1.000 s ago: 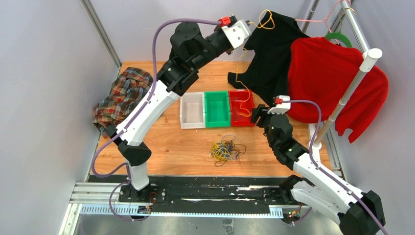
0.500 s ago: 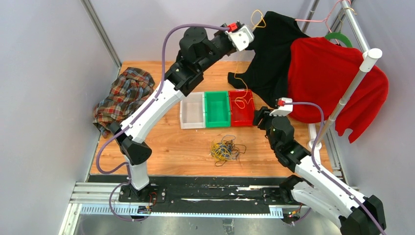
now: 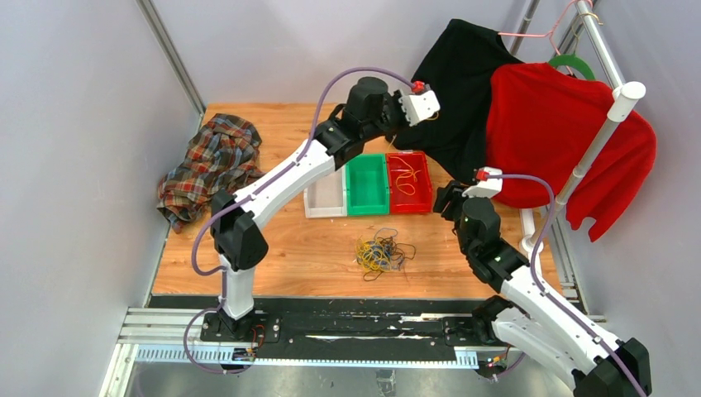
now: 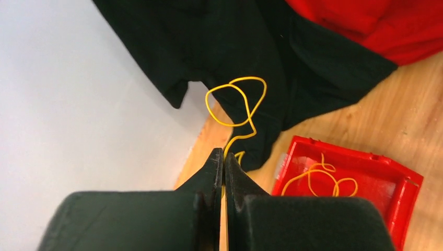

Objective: Untangle the cables

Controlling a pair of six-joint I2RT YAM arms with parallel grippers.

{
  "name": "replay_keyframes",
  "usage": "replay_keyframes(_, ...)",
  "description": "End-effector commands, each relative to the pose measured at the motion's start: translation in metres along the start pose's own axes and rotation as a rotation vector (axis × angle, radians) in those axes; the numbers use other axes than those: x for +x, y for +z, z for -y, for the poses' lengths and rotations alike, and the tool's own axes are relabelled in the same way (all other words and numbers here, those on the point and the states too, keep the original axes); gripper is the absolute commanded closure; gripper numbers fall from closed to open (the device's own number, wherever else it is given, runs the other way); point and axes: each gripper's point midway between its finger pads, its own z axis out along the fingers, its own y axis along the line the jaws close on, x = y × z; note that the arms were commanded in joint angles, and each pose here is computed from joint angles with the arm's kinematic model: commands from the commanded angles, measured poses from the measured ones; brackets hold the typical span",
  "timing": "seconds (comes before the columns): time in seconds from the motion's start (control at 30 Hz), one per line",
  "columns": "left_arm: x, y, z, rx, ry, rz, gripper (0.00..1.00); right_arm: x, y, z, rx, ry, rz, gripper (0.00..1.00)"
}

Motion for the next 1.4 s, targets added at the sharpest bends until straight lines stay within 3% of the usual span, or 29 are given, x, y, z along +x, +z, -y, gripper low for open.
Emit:
replay_keyframes(0.0, 0.025, 0.013, 0.036, 0.120, -0.064, -0.074, 1.00, 0.007, 0.000, 0.019, 0.069, 0.023, -0.013, 0.45)
replay_keyframes(0.4, 0.101, 0.024, 0.131, 0.353, -0.197, -0.320, 0.99, 0.016, -0.002, 0.045, 0.163, 0.074, -0.040, 0.46)
replay_keyframes(0.67, 0.169, 0.038, 0.155, 0.353, -0.039, -0.508, 1.00, 0.018, 0.000, 0.049, 0.175, 0.080, -0.047, 0.46)
replay_keyframes(0.93, 0.170, 0.064, 0.162, 0.338, -0.080, -0.469, 0.97, 0.019, 0.003, 0.047, 0.172, 0.076, -0.053, 0.46)
replay_keyframes(1.0, 0.161, 0.059, 0.160, 0.350, -0.108, -0.462, 0.86, 0.017, 0.003, 0.047, 0.171, 0.075, -0.050, 0.46)
replay_keyframes(1.07, 0.152, 0.047, 0.160, 0.388, -0.138, -0.461, 0.58, 0.015, 0.003, 0.046, 0.166, 0.071, -0.047, 0.46)
replay_keyframes(1.2, 0.132, 0.015, 0.157, 0.471, -0.246, -0.444, 0.31, 0.013, 0.002, 0.046, 0.162, 0.067, -0.042, 0.46)
replay_keyframes(1.37, 0.110, -0.028, 0.144, 0.519, -0.300, -0.434, 0.13, 0.011, -0.001, 0.045, 0.153, 0.073, -0.037, 0.45)
